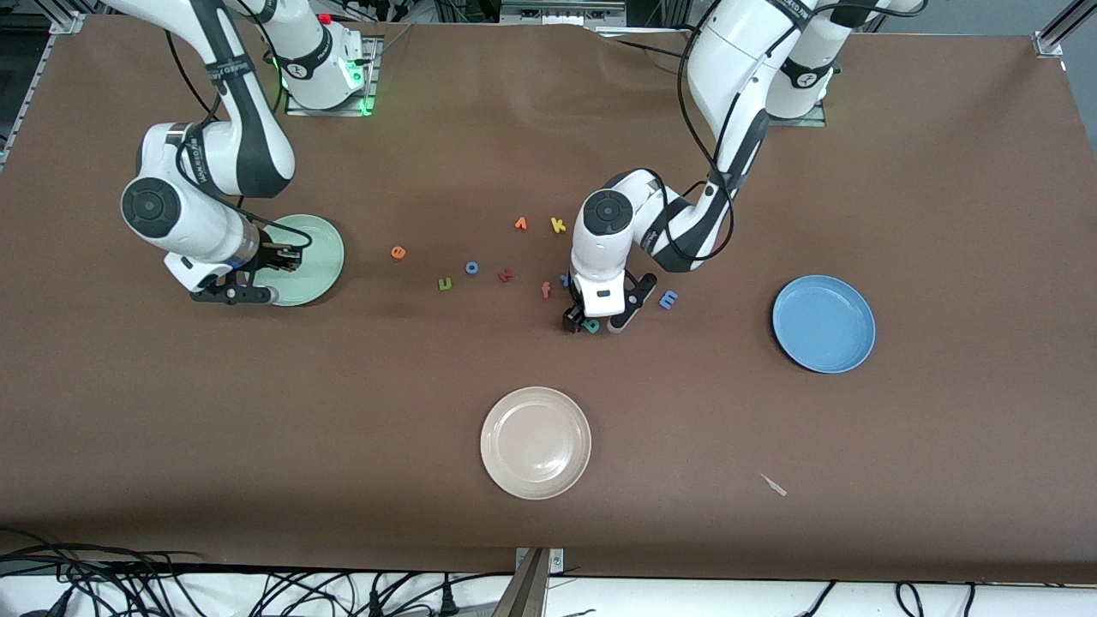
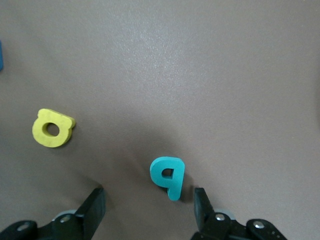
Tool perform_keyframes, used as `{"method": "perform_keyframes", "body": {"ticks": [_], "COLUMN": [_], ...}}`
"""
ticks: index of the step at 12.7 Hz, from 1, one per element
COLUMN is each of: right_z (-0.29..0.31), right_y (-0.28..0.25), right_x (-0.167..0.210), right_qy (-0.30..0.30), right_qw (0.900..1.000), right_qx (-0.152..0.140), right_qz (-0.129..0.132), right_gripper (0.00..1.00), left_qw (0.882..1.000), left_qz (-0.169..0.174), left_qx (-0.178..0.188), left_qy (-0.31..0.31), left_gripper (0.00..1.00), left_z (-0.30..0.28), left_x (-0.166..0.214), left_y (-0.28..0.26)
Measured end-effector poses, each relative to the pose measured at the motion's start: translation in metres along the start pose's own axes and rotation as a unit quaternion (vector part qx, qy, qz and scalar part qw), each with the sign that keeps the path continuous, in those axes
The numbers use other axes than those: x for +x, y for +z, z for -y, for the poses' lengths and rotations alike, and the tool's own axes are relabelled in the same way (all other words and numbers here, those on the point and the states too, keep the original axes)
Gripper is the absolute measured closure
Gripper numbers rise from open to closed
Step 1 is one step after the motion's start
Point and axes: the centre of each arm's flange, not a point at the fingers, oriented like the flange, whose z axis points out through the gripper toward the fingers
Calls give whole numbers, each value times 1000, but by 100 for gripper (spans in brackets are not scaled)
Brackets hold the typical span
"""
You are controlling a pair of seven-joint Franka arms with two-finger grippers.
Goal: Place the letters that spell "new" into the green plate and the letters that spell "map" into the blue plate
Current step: 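Place the pink letter on the green plate with the right gripper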
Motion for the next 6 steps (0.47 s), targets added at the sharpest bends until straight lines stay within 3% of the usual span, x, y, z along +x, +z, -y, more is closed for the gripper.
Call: {"method": "perform_keyframes", "body": {"ticks": [2, 3, 6], "right_z": [-13, -13, -10], "right_y": [40, 52, 53], "right_x": [-26, -36, -38], "right_qy": [-7, -8, -11], "right_qw": [1000, 1000, 1000], "right_qx": [-4, -6, -5], "right_qz": [-14, -17, -23], "right_gripper": [74, 67, 34], "left_qw": [1000, 1000, 999], "left_qz": [-3, -4, -5], "left_qx": [22, 26, 31], "left_qy": [10, 13, 16], "left_gripper": [26, 28, 35], "left_z": [-5, -8, -11], "left_x": [0, 1, 1], "left_y": [-1, 0, 0]}}
